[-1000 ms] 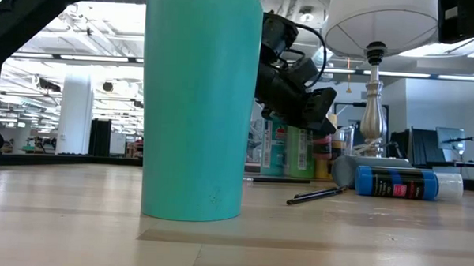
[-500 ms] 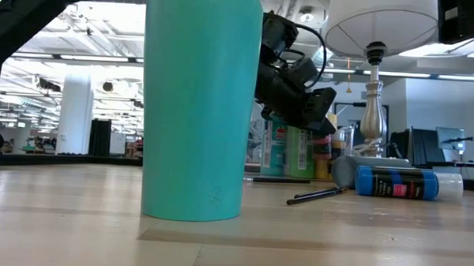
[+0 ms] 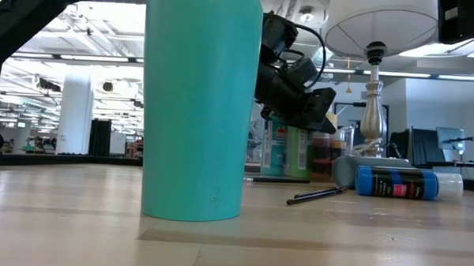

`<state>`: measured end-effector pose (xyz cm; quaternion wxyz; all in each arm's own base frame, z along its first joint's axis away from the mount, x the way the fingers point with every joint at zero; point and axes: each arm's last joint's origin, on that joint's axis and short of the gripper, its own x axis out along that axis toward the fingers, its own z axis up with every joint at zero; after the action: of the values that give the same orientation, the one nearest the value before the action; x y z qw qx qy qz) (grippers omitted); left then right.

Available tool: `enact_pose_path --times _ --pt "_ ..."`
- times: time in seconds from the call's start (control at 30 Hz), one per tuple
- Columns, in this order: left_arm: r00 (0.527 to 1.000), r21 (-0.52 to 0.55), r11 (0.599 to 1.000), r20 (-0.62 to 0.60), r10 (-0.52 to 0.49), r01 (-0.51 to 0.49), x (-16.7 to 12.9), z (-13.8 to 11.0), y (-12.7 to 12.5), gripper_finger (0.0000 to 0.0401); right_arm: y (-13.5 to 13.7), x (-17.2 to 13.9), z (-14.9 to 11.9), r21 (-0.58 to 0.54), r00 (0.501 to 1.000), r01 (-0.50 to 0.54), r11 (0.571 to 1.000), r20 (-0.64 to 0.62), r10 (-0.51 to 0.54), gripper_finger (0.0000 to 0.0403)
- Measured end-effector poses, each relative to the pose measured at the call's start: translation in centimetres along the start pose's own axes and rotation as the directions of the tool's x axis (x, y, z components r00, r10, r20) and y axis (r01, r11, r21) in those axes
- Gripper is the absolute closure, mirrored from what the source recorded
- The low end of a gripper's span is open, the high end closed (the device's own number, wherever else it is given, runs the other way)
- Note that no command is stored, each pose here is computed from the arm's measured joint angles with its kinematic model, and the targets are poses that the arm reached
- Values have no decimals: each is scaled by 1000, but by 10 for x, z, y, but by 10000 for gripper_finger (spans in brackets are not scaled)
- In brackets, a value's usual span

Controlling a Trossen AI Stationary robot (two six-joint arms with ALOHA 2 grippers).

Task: Pick & Place Paint Supplies
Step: Put the small orange paint bottle into the transparent bin

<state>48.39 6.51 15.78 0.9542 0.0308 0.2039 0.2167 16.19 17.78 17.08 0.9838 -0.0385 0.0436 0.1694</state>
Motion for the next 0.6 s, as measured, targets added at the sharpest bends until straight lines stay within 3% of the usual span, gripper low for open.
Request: enact_pose_path --times 0.27,0.6 --pt "1000 0 1000 0 2 -2 0 0 0 265 0 0 0 0 1000 0 1000 -1 0 106" --pt "1000 6 1000 4 -5 5 -1 0 -4 267 0 0 0 0 1000 -1 1000 -1 1 106"
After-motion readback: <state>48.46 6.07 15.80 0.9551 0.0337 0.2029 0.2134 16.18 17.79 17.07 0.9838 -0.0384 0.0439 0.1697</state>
